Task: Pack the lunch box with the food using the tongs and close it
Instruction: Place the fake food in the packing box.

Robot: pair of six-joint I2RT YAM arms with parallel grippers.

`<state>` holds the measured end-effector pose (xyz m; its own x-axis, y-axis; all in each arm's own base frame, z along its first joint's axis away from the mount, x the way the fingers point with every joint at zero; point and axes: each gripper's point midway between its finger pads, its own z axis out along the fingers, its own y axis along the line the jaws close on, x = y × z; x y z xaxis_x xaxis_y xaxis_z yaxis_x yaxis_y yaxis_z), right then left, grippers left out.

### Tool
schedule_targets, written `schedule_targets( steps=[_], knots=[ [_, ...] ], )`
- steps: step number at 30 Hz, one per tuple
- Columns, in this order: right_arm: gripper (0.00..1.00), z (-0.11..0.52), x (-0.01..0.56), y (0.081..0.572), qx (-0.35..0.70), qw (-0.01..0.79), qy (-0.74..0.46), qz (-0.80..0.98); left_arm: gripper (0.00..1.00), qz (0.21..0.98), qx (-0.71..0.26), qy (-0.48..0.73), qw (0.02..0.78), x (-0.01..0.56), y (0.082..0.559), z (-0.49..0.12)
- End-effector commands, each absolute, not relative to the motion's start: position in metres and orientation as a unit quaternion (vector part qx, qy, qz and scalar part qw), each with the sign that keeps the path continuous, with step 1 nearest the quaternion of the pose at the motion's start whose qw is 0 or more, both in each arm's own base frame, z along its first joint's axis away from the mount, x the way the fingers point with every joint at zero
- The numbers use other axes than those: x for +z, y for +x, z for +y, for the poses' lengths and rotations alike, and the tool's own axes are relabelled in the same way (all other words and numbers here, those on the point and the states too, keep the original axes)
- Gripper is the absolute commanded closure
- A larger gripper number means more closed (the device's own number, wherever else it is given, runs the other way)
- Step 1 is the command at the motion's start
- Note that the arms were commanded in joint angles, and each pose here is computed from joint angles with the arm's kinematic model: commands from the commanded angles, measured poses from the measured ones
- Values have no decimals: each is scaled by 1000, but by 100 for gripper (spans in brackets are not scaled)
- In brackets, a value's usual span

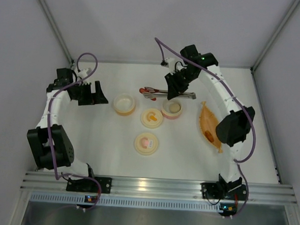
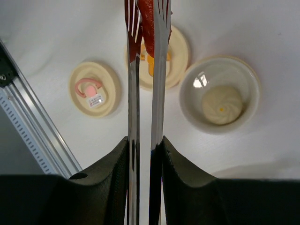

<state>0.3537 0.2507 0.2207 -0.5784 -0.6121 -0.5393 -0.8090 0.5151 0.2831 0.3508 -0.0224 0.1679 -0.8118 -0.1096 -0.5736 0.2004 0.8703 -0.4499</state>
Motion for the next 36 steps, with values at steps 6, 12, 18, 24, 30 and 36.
schedule_targets(
  steps=[6, 12, 18, 24, 30, 36],
  knots=[
    [100, 353, 240, 361, 356, 262, -452, 775, 2, 910, -268, 21, 315, 179, 361, -23],
    [100, 380, 230, 368, 387, 281, -444, 758, 2, 911, -275, 12, 308, 173, 363, -23],
    [100, 404, 223, 381, 394, 307, -449, 740, 2, 910, -279, 6, 307, 171, 367, -24],
    [100, 416, 203, 393, 402, 310, -447, 736, 2, 893, -305, -17, 331, 185, 372, -14],
    [100, 423, 181, 389, 414, 286, -448, 739, 2, 891, -315, -37, 323, 183, 373, -5],
    [100, 419, 158, 382, 411, 263, -452, 747, 2, 893, -317, -41, 318, 178, 375, -4]
  ],
)
